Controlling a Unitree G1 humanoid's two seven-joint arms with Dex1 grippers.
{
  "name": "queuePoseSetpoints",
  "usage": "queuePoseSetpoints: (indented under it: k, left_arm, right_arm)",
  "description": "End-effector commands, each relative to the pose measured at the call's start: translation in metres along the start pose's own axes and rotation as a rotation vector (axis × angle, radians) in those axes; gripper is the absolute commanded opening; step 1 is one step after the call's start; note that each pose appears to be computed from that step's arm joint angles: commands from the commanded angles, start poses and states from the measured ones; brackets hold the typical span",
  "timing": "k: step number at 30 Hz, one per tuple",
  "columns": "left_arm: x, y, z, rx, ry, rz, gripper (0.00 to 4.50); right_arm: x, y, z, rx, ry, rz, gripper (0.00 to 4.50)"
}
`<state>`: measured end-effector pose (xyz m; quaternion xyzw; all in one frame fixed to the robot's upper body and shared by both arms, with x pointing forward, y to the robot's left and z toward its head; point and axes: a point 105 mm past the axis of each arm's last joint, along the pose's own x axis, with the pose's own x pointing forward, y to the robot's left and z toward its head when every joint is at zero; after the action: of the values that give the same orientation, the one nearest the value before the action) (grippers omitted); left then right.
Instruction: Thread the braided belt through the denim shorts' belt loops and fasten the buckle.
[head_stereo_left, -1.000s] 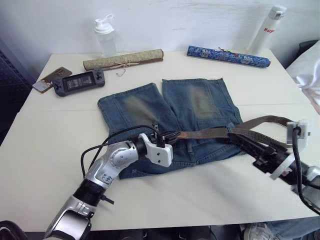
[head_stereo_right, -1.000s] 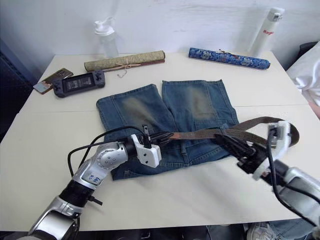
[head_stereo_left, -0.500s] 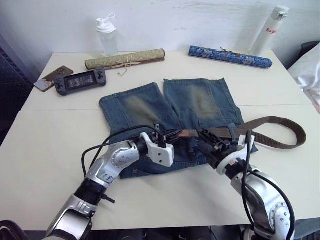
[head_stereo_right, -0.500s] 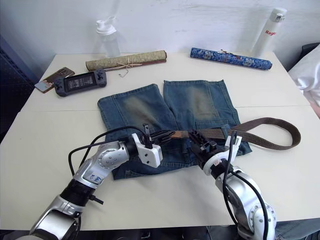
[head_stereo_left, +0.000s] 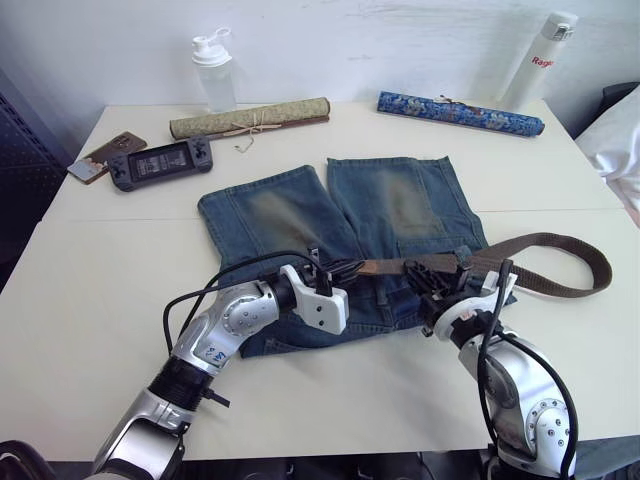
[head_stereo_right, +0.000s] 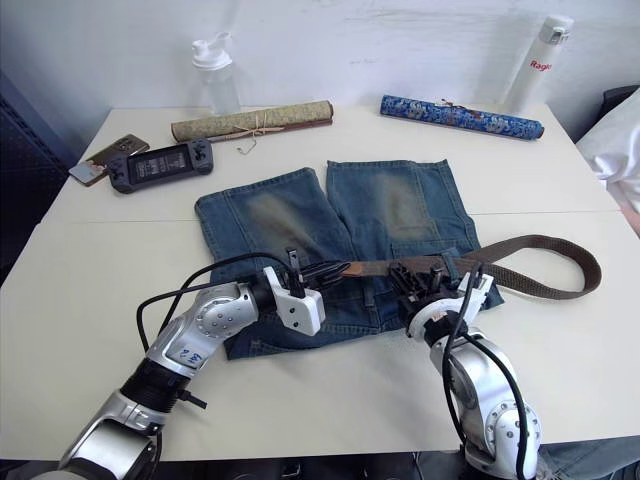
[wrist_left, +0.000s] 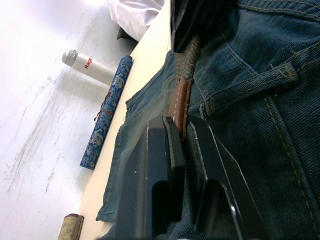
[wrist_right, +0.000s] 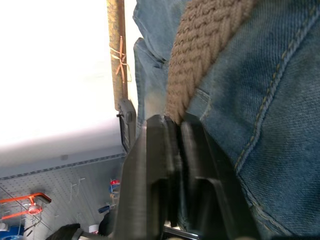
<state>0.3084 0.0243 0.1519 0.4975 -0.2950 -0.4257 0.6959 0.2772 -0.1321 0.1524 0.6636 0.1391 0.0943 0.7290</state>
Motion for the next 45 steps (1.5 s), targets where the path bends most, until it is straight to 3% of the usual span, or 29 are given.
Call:
queuePoseSetpoints:
  k: [1,3,10,17,23,34,41,45]
  left_arm:
    - [0.004,0.01,0.016,0.058,-0.069,0.027,0.0]
    - [0.004,0.009,0.017,0.053,-0.077,0.025,0.0]
    - [-0.006,0.007,0.01,-0.18,-0.093,-0.004,3.03]
    - [-0.041,0.01,0.022,-0.501,-0.201,-0.011,3.03]
    - [-0.059,0.003,0.02,-0.829,-0.182,-0.018,3.03]
    - [-0.064,0.001,0.015,-0.916,-0.109,0.011,3.03]
    - [-0.064,-0.003,0.012,-0.912,-0.086,-0.003,3.03]
    - [-0.063,-0.003,0.014,-0.921,-0.092,-0.006,3.03]
  right_arm:
    - [-0.002,0.009,0.003,0.006,-0.026,0.055,0.03]
    - [-0.001,0.009,0.004,0.004,-0.033,0.063,0.03]
    - [-0.002,0.01,0.012,-0.016,-0.055,0.1,0.0]
    - [-0.017,0.019,0.033,-0.158,-0.015,0.176,0.0]
    - [-0.022,0.027,0.041,-0.375,0.082,0.25,0.0]
    - [-0.009,-0.01,0.038,-0.609,0.142,0.143,0.0]
    - [0.001,-0.004,0.027,-0.538,0.121,0.21,0.0]
    - [0.001,-0.003,0.037,-0.595,0.066,0.217,0.0]
